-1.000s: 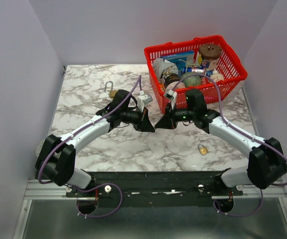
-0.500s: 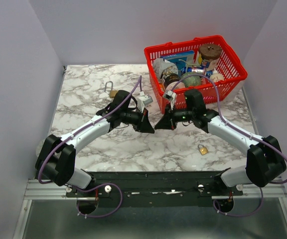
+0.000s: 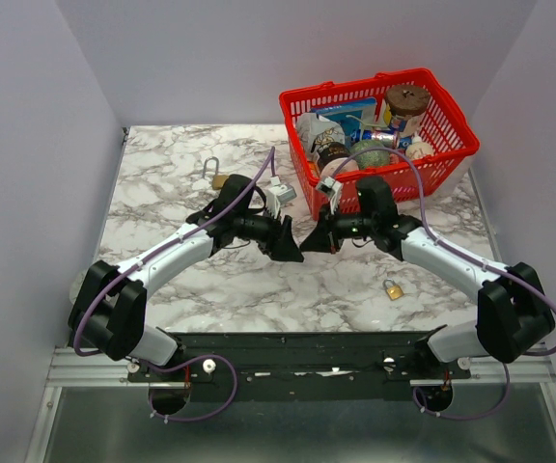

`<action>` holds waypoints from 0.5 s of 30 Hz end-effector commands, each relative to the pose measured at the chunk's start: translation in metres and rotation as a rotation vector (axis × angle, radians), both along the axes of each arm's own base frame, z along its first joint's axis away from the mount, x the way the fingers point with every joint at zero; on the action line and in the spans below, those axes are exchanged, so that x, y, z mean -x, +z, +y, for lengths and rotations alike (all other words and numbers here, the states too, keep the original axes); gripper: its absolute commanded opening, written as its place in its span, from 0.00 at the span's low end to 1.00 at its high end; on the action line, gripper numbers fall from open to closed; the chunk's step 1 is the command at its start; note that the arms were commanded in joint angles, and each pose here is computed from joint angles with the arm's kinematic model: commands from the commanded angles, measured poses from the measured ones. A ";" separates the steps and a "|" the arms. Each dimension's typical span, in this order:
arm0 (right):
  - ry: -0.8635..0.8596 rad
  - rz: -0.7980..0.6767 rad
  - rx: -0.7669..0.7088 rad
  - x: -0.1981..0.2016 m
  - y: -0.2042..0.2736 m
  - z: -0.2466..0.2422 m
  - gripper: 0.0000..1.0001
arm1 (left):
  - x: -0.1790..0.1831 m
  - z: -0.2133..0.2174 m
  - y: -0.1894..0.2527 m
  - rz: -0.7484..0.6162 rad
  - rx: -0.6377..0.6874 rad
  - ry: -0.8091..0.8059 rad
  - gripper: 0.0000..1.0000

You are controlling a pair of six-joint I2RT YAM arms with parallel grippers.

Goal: Unlock with the key

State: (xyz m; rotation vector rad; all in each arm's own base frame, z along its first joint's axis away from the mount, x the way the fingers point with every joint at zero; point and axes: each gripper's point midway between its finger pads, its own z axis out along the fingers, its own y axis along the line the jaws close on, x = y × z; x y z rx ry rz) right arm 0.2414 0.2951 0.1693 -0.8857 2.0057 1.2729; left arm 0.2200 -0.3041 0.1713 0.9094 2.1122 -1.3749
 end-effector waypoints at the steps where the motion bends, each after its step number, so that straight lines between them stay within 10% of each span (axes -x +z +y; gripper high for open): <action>1: -0.072 -0.035 0.000 -0.009 0.007 -0.004 0.01 | -0.002 -0.002 0.012 -0.067 0.019 -0.006 0.75; 15: -0.135 -0.085 -0.107 -0.009 0.036 -0.005 0.01 | -0.016 0.012 0.034 -0.178 0.031 0.171 0.81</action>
